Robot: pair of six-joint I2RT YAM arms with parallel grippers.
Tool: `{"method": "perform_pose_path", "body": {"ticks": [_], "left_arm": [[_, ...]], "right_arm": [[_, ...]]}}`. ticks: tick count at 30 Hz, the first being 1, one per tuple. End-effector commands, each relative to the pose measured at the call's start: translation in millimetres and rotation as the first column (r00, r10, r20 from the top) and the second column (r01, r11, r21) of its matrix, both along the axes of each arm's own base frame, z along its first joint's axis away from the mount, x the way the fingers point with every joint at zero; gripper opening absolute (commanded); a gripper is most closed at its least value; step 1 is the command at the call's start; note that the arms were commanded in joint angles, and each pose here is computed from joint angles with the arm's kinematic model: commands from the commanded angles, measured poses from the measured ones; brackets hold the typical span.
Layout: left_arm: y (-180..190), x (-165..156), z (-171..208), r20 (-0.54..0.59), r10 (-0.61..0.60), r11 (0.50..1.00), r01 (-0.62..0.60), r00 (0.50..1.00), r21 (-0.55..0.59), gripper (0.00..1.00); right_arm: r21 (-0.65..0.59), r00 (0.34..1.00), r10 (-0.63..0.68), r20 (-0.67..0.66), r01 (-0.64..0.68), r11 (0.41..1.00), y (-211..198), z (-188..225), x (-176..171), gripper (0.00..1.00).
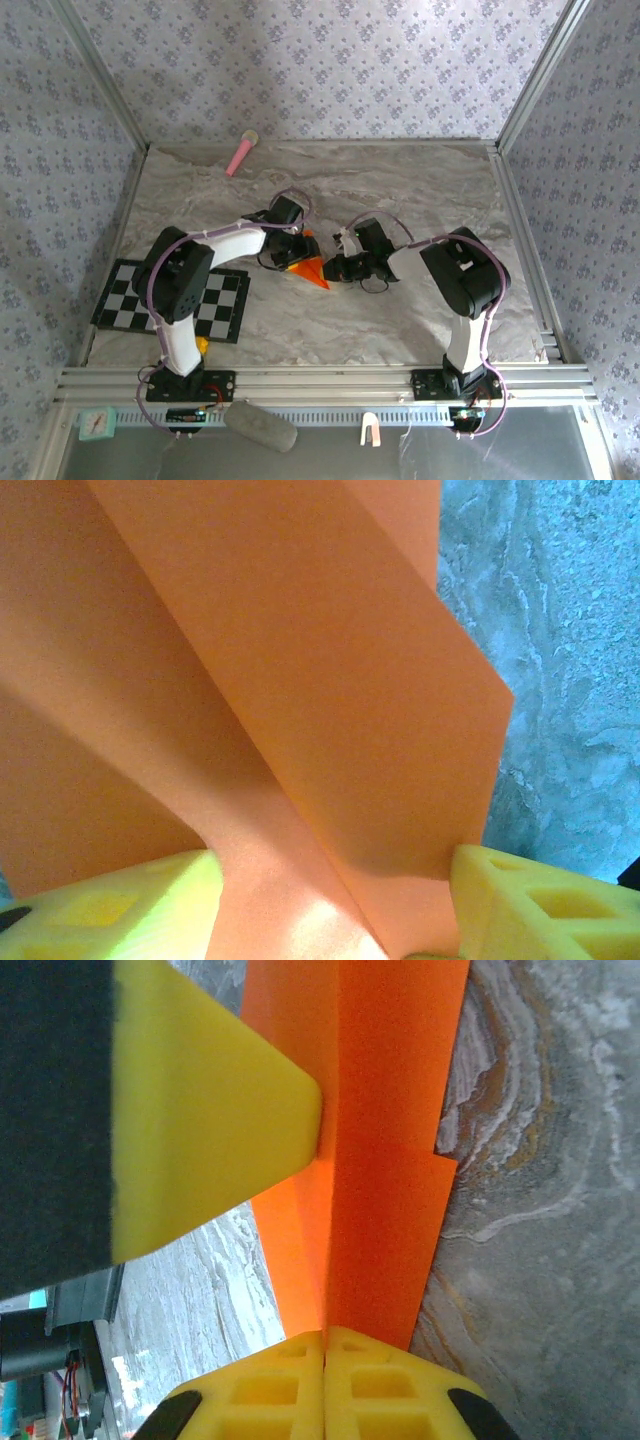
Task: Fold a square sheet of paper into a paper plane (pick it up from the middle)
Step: Fourth fold the wing at the center of the table.
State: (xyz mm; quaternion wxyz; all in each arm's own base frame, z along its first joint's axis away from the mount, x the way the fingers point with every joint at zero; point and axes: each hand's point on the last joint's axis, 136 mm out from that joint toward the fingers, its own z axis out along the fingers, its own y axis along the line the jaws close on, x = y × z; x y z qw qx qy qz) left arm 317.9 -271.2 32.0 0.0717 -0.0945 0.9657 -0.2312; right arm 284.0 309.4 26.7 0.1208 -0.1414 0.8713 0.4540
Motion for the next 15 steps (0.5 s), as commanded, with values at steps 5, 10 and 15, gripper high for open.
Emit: {"method": "perform_pose_path", "body": {"ticks": [5, 10, 15], "left_arm": [[-2.6, 2.2, 26.6, 0.035, -0.026, 1.0, 0.026, 0.999, -0.012, 0.66], [-3.9, 13.8, 64.3, 0.151, 0.018, 0.991, 0.002, 0.988, -0.13, 0.68], [-10.2, 10.2, 62.9, 0.165, 0.022, 0.968, 0.02, 0.986, -0.248, 0.65]], "right_arm": [[-0.101, 0.991, -0.069, -0.112, 0.057, 0.993, -15.2, -30.4, -4.7, 0.03], [-0.101, 0.988, -0.078, -0.135, 0.065, 0.993, -16.0, -32.5, -5.9, 0.03], [-0.097, 0.987, -0.08, -0.141, 0.067, 0.993, -16.1, -31.8, -5.5, 0.02]]}}
